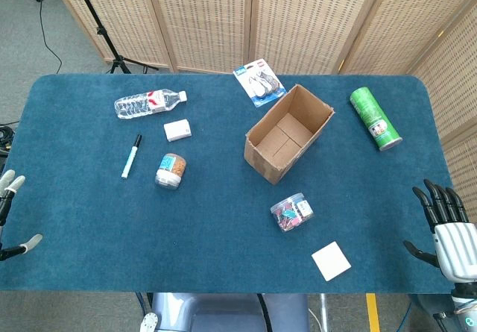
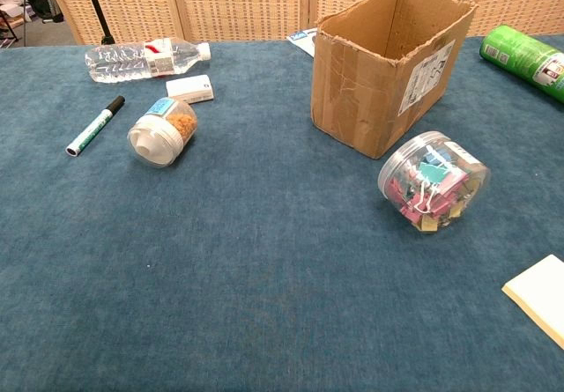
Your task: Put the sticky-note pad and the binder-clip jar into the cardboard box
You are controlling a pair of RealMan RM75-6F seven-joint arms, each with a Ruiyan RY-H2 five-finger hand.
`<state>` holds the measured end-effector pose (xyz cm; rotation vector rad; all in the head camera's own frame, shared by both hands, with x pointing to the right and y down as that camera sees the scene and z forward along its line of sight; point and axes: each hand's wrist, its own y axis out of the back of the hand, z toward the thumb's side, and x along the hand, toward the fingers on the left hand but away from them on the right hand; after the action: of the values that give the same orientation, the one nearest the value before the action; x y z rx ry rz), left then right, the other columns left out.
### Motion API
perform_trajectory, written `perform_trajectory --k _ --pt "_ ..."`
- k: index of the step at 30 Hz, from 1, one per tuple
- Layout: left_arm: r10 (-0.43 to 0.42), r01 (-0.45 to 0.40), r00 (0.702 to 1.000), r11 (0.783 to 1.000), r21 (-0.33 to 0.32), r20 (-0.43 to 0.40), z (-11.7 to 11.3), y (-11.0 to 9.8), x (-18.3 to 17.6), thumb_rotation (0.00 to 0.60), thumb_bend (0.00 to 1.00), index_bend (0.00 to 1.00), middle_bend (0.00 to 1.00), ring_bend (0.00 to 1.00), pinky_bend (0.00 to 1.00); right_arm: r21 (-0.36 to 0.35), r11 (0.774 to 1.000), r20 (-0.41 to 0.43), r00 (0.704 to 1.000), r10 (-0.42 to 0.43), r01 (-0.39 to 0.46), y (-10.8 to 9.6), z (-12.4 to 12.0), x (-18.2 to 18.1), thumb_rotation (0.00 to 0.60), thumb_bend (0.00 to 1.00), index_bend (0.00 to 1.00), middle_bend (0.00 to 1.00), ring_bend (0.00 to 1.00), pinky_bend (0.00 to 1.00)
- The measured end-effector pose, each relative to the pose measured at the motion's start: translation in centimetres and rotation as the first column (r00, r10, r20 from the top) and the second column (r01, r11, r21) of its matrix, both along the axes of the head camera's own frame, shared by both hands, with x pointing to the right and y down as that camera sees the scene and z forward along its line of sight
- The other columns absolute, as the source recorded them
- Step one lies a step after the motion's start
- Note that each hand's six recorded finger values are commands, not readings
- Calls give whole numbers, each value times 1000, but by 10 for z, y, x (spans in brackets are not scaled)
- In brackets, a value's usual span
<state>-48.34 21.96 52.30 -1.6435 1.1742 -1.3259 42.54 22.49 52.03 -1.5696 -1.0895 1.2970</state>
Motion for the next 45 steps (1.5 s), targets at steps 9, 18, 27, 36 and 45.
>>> perform_trajectory --k 9,18,27,36,45 --pt "1 -1 1000 1000 -6 -3 0 -1 -1 600 0 0 0 0 0 -24 1000 -6 1000 -5 5 2 3 0 600 0 39 0 0 0" --pt "-13 13 1000 1000 2 -13 -3 -3 -2 600 0 0 0 0 0 -196 968 -74 982 -173 155 23 25 8 600 0 118 15 0 0" --pt "-15 15 1000 1000 -7 -7 -1 -4 -2 600 0 0 0 0 0 -362 856 64 926 -373 370 55 41 1 600 0 154 95 0 0" --pt "-23 23 1000 1000 -16 -7 1 -6 -4 600 0 0 0 0 0 -416 767 73 859 -507 488 66 64 -28 600 0 159 102 0 0" --pt "-29 29 1000 999 -28 -6 4 -8 -5 600 0 0 0 0 0 -452 698 85 806 -585 555 67 91 -78 600 0 159 102 0 0"
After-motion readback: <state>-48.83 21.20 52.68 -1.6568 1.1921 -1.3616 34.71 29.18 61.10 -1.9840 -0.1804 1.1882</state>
